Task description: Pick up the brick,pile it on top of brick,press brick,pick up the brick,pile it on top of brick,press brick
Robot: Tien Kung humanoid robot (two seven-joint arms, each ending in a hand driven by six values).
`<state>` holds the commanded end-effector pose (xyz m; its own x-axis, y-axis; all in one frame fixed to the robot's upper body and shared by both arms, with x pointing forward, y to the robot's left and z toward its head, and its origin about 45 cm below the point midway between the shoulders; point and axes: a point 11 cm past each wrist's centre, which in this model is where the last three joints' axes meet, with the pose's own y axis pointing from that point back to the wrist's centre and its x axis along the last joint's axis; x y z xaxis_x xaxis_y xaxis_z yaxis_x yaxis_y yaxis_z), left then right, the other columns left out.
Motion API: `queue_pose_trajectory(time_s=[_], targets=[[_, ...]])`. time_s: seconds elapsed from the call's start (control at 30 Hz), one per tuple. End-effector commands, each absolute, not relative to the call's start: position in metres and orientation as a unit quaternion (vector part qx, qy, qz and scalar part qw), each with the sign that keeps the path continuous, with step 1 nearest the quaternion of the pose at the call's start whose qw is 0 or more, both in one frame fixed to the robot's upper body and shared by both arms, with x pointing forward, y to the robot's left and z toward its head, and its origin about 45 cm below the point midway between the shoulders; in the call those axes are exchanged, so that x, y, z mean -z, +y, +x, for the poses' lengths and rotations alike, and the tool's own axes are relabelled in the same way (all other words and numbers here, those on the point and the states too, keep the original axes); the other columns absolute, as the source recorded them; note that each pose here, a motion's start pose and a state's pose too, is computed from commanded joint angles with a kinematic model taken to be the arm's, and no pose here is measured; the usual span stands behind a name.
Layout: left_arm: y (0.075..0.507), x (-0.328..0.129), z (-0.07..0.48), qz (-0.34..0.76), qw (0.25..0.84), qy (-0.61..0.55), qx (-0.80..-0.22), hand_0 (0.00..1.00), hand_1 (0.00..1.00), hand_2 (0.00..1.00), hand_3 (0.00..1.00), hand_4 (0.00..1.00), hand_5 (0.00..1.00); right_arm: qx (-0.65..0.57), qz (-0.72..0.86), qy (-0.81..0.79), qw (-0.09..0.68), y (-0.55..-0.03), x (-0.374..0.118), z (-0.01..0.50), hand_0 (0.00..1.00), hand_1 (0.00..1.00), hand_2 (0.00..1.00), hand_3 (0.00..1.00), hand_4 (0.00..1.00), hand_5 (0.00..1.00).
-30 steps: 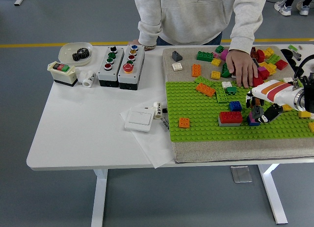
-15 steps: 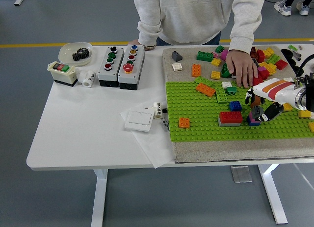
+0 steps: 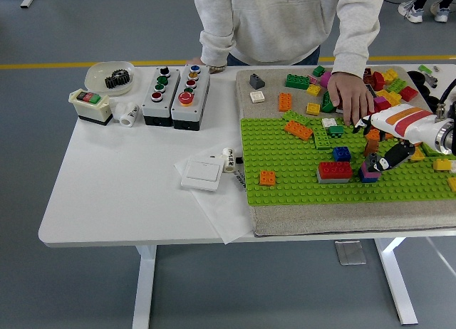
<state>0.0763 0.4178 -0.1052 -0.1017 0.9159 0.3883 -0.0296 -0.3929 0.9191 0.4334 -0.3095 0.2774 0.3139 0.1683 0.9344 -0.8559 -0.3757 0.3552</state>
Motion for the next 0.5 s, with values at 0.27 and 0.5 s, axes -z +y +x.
queue_pose_trajectory(time_s=[0.27,0.5], targets=[[0.418,0.105,0.076,0.554,0.378,0.400,-0.625,0.761,0.791,0.781,0.677,0.765,0.636,-0.525,0.653,-0.324,0.440,-0.313,-0.296,0.421,0.686,0.705,0.802,0.856,0.998,0.311],[0.418,0.105,0.075,0.555,0.378,0.400,-0.624,0.759,0.791,0.781,0.677,0.765,0.637,-0.511,0.662,-0.380,0.395,-0.322,-0.300,0.408,0.823,0.802,0.840,0.875,0.998,0.317]])
